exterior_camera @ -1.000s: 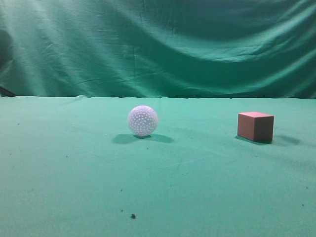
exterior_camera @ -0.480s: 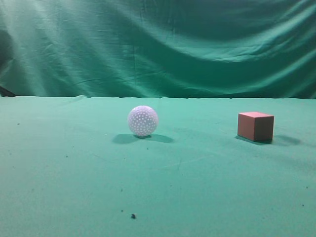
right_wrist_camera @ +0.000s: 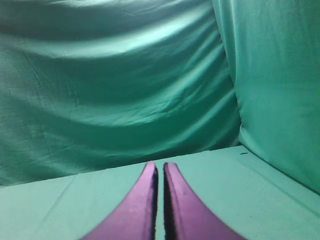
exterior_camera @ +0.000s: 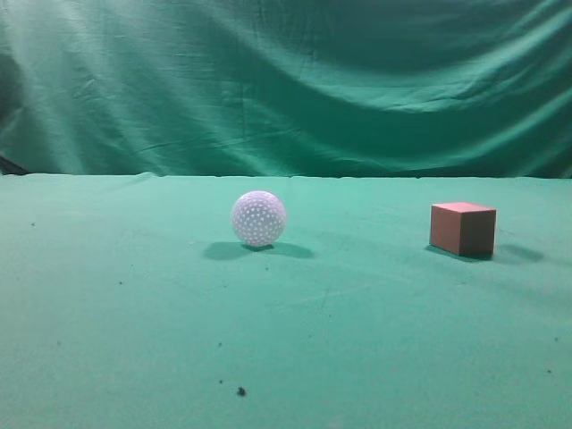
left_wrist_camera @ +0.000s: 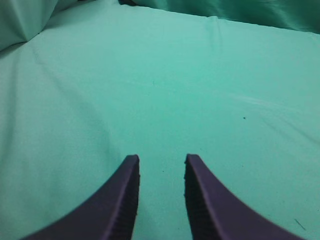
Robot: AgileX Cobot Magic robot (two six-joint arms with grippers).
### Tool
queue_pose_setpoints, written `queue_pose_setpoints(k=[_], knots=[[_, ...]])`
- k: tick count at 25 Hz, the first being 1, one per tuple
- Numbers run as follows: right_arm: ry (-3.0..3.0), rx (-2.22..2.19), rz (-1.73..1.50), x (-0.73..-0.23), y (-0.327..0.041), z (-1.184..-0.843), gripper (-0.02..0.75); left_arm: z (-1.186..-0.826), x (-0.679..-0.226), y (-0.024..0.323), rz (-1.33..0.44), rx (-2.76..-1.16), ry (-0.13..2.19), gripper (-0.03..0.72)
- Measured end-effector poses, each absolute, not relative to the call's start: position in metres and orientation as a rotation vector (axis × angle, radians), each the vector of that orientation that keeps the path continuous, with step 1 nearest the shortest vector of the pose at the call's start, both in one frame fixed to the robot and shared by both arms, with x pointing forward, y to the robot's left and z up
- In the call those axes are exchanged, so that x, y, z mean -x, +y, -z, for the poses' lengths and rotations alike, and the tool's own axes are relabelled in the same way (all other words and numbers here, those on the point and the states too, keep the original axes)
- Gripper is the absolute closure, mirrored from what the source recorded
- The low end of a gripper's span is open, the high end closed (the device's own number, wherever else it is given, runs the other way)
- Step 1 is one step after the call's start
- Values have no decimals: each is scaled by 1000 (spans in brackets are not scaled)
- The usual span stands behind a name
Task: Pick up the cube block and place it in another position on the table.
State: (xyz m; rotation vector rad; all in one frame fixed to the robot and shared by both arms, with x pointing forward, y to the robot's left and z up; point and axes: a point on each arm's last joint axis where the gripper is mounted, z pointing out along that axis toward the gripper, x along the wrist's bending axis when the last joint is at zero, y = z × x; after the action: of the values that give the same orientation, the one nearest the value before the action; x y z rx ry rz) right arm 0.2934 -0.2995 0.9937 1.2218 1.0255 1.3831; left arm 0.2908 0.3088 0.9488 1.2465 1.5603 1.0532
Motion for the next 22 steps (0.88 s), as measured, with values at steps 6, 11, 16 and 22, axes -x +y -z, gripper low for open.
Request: queue_pose_setpoints(k=[6,11,16,22], knots=[[1211,-1362,-1263,-299,-298,-1053,738,-949,-291,309,-1053,-1246,1560,426],[1426,-1573,-1111,-320,-296,-1059,738,-949,-291,309,-1053,-1246,1560,426],[1704,-1594,-1016,-336,-284,-1050,738,-949,-291,309,-1053,-1246,1560,426],[2130,-1552,-843,-362,-261,-1063,738,-949,-291,309,-1053,-1246,1560,426]])
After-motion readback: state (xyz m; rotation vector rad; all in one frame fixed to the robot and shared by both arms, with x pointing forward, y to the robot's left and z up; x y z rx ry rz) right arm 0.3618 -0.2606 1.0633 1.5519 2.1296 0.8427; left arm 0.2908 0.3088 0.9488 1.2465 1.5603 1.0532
